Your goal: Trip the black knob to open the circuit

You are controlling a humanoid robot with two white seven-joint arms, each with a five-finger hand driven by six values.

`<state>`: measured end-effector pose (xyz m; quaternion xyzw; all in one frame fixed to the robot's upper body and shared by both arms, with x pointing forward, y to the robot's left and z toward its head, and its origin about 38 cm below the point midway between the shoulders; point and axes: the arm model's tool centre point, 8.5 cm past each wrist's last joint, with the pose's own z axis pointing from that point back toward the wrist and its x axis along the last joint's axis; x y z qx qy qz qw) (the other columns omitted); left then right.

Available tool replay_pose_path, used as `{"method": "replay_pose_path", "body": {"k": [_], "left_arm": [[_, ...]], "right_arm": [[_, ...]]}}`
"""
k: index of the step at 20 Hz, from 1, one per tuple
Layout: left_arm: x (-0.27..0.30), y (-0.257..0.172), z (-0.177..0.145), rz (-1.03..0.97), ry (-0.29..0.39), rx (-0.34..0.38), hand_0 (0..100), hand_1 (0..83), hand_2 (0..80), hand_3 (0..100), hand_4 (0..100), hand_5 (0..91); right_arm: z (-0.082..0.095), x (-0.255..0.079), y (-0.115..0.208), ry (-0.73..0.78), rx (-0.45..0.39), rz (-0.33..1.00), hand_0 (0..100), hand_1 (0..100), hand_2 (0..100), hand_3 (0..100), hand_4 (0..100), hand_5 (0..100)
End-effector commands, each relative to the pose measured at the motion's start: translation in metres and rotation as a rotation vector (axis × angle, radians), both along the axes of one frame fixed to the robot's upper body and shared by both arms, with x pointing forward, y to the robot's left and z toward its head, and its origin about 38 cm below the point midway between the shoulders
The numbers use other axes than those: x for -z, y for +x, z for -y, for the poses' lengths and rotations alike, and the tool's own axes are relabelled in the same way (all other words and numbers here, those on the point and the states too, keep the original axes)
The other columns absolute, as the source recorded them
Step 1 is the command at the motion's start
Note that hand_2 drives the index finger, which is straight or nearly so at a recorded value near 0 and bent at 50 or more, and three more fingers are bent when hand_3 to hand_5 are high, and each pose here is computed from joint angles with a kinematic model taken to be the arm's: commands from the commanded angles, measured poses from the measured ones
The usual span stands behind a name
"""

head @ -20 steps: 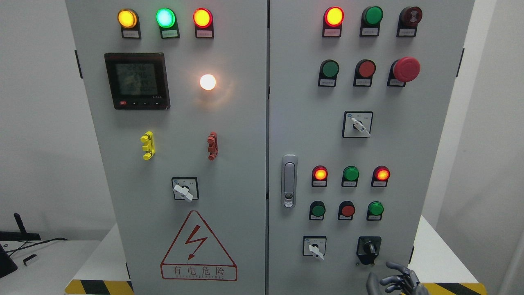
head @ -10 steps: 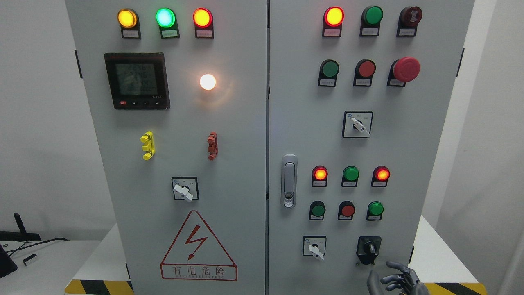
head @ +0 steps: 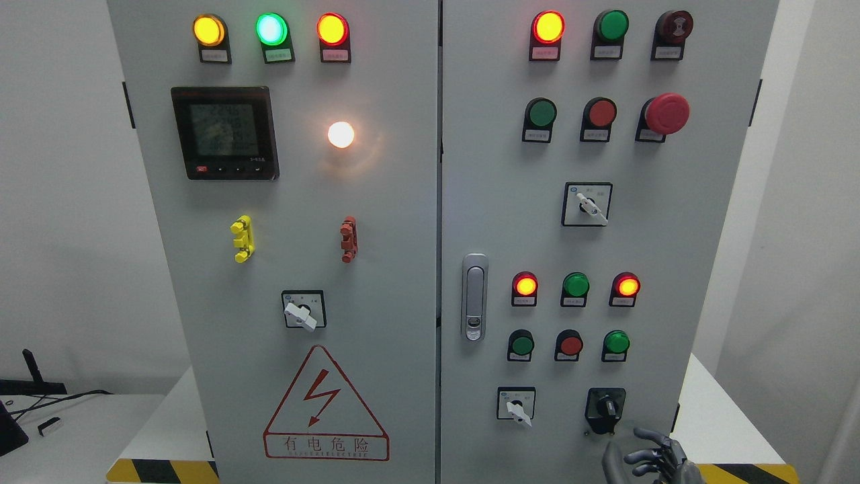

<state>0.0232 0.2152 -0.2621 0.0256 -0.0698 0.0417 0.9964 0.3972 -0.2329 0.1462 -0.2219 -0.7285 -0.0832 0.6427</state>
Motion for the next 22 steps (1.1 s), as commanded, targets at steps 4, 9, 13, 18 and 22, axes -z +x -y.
{"method": "replay_pose_path", "body": {"k": [4, 9, 13, 18, 22], "left_arm": [[0.0, 0.0, 0.001, 0.0, -0.002, 0.031, 12, 38.9, 0.0, 0, 0, 0.0], [0.0, 0.0, 0.001, 0.0, -0.002, 0.031, 12, 38.9, 0.0, 0, 0, 0.0], [0.0, 0.0, 0.001, -0.001, -0.002, 0.031, 12, 38.9, 0.0, 0, 0, 0.0], [0.0, 0.0, 0.0, 0.0, -0.001, 0.031, 12, 38.9, 0.0, 0, 0, 0.0], [0.0, 0.0, 0.001, 0.0, -0.002, 0.031, 12, 38.9, 0.0, 0, 0, 0.0]], "right_arm": [[-0.001, -0.004, 0.007, 0.006, -0.001, -0.003, 34, 79, 39, 69, 75, 91], [-0.001, -0.008, 0.012, 0.008, 0.002, -0.006, 34, 79, 39, 70, 74, 91], [-0.002, -0.01, 0.014, 0.008, -0.002, -0.001, 34, 79, 39, 69, 75, 91], [-0.002, -0.01, 0.016, 0.009, 0.001, -0.015, 34, 79, 40, 69, 74, 91], [-0.002, -0.012, 0.018, 0.007, 0.003, -0.01, 34, 80, 41, 70, 75, 91]]}}
